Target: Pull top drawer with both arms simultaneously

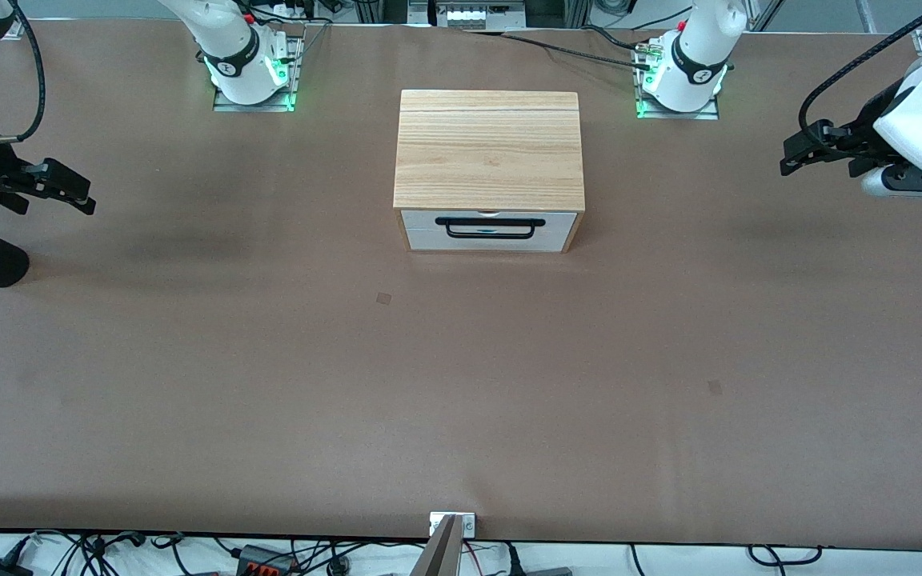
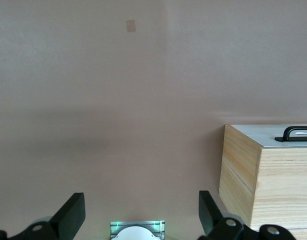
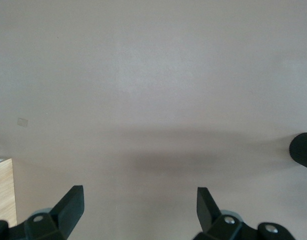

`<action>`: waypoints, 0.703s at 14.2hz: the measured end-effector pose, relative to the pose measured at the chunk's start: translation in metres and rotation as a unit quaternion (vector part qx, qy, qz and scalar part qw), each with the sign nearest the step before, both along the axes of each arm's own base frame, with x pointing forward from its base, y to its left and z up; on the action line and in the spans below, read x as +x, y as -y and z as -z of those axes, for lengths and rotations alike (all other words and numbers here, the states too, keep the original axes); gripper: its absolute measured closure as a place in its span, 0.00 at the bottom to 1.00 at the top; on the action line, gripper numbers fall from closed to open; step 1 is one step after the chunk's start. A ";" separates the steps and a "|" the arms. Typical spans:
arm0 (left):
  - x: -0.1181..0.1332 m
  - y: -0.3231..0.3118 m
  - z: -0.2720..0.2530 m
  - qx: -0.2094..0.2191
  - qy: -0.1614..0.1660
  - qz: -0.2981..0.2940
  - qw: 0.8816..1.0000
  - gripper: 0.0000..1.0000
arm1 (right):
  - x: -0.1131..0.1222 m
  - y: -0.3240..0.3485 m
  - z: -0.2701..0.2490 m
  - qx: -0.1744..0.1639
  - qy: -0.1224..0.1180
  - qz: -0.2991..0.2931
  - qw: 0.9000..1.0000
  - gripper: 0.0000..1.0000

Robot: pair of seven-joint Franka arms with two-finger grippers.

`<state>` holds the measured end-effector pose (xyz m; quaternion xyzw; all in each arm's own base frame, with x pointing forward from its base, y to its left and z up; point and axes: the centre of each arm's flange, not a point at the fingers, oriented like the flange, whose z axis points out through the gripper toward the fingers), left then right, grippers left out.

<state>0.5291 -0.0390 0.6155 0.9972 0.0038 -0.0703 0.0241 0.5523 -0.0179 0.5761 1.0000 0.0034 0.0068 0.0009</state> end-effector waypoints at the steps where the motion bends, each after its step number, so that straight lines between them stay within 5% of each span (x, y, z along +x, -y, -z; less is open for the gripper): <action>1: 0.000 0.000 0.000 0.000 0.000 0.001 1.000 0.00 | 0.000 0.000 0.000 0.000 0.000 0.000 1.000 0.00; 10: 0.020 0.017 0.012 -0.015 -0.002 0.016 1.000 0.00 | 0.002 -0.005 0.006 -0.001 -0.006 -0.004 1.000 0.00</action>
